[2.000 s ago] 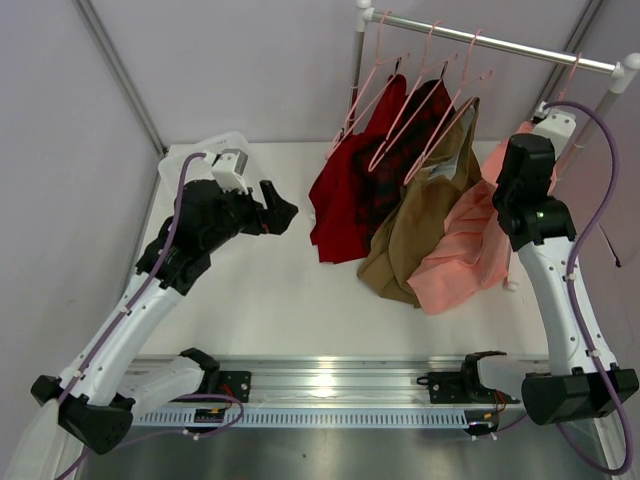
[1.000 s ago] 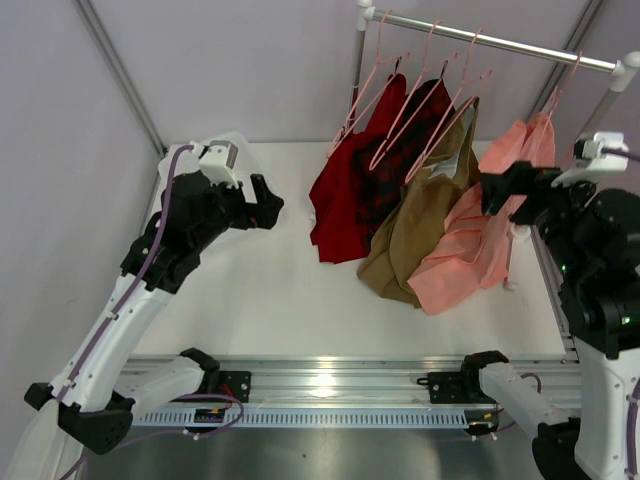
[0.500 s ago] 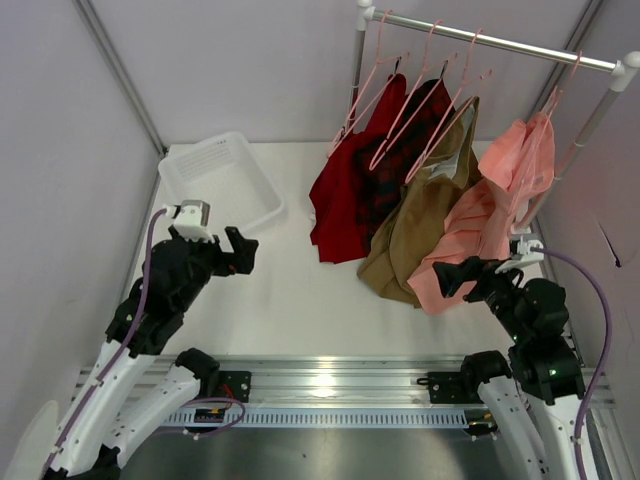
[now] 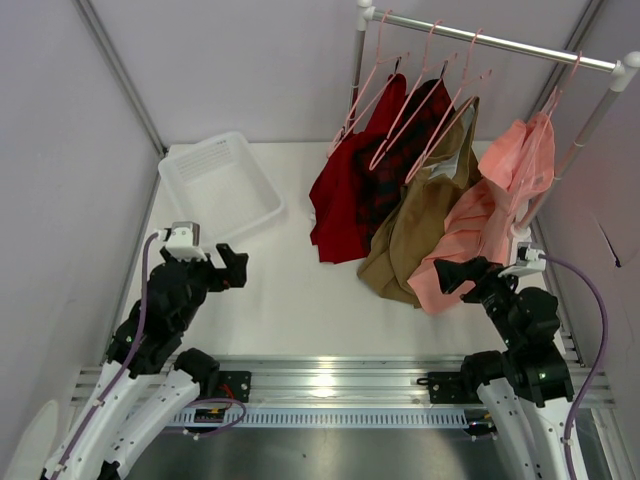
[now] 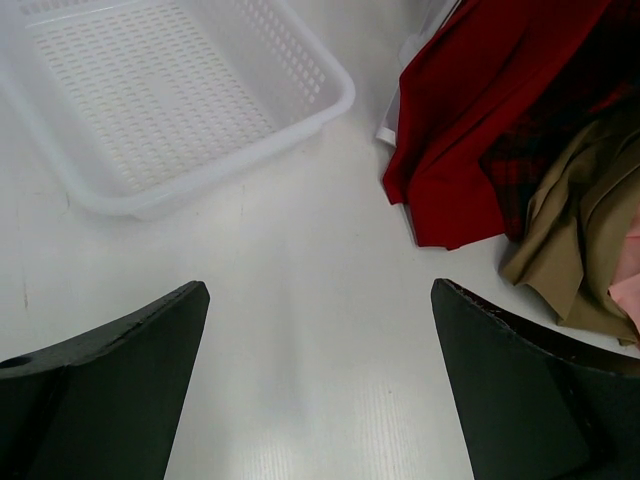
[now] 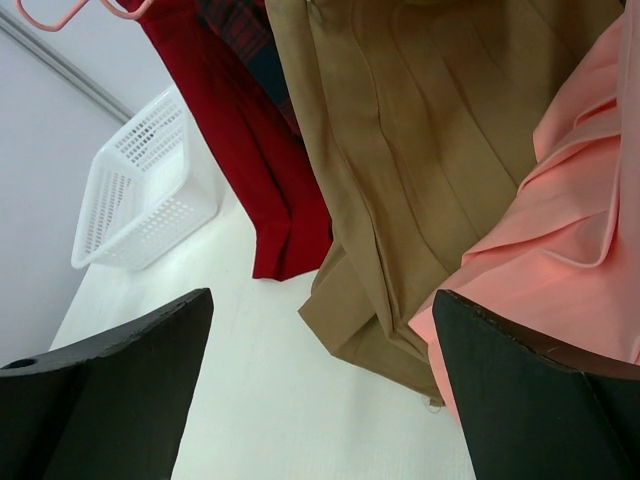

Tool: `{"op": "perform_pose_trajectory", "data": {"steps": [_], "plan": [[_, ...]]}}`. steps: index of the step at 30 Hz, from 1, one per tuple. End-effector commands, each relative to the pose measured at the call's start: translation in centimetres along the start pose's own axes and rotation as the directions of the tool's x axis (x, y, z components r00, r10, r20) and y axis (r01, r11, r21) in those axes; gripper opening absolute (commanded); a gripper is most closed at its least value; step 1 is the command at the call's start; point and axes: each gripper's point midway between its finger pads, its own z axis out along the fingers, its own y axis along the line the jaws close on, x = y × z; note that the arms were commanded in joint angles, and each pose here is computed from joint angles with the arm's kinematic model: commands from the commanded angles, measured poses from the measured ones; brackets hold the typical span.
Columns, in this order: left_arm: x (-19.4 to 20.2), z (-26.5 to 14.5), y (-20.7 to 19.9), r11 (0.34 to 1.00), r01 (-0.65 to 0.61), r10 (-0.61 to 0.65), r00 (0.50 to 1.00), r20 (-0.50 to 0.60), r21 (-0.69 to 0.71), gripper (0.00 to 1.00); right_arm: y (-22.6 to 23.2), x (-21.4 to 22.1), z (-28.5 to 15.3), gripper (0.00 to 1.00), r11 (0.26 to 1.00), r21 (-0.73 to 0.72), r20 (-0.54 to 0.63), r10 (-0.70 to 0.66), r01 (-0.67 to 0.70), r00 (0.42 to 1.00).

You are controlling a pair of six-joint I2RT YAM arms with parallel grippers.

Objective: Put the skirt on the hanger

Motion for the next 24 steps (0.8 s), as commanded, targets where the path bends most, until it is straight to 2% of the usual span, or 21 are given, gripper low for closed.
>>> {"op": "perform_pose_trajectory", "data": {"steps": [1,24], "plan": [[-0.63,0.01,0.38,1.0,0.02,-0.02,0.999,0.042,-0.019,0.99,0.91,-1.38,0.58,1.0,0.999,-0.032,0.049,0.025,-0.024,0.998],[-0.39,0.25,0.59,0.999,0.014,-0.013,0.999,0.044,-0.029,0.99,0.99,-1.5,1.09,1.0,1.0,-0.027,0.031,0.013,-0.012,0.999]]}}
